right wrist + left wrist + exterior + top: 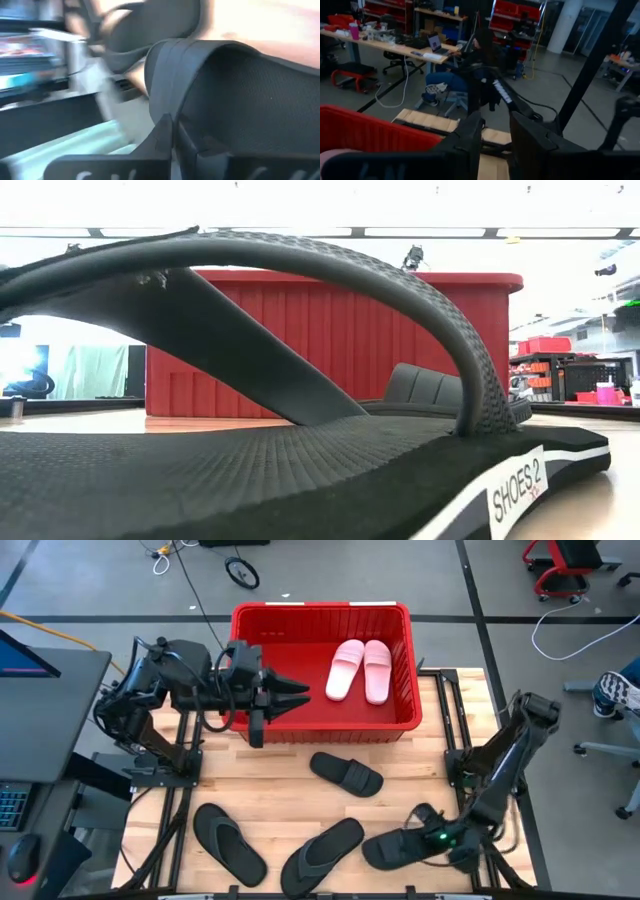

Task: Pick and place slides into bin
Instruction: Put the bottom black slide into the red bin

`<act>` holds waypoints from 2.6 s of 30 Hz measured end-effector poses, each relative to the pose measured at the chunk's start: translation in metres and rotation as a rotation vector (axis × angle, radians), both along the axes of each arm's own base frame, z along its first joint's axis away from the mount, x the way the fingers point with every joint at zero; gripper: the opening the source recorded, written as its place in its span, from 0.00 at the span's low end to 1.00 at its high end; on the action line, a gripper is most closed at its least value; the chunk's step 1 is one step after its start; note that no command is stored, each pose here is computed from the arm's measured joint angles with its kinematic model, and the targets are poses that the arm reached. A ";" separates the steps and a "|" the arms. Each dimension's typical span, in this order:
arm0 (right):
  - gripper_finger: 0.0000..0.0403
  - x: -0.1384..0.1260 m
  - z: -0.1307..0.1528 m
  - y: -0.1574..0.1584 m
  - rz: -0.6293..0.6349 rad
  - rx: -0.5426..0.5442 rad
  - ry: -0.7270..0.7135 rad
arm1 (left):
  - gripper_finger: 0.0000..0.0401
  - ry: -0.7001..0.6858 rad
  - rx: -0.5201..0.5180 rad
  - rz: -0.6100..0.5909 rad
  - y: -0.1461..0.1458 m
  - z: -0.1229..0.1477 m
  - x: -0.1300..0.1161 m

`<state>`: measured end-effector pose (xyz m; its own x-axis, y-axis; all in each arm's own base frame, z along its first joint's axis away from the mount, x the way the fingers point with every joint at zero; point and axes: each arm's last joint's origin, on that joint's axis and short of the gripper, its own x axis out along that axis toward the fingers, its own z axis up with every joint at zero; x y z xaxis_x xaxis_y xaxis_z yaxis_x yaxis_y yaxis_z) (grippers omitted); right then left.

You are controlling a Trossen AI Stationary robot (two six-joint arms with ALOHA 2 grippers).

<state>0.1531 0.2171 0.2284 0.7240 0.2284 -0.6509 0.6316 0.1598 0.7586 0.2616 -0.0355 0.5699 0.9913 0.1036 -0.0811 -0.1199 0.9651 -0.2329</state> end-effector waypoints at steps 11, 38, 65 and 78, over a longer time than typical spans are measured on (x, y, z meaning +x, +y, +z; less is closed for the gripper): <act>0.02 -0.021 0.118 -0.077 -0.288 -0.424 -0.565 | 0.27 -0.030 0.057 0.025 0.003 0.004 0.000; 0.02 0.162 0.169 -0.336 -0.005 -0.787 -0.395 | 0.19 -0.246 0.184 0.148 0.017 0.027 0.000; 0.02 0.239 0.077 -0.392 0.206 -0.524 0.049 | 0.15 -0.087 0.505 0.391 0.025 0.030 -0.021; 0.02 0.178 0.148 -0.374 0.130 -0.637 0.072 | 0.13 -0.066 0.515 0.387 0.026 0.029 -0.024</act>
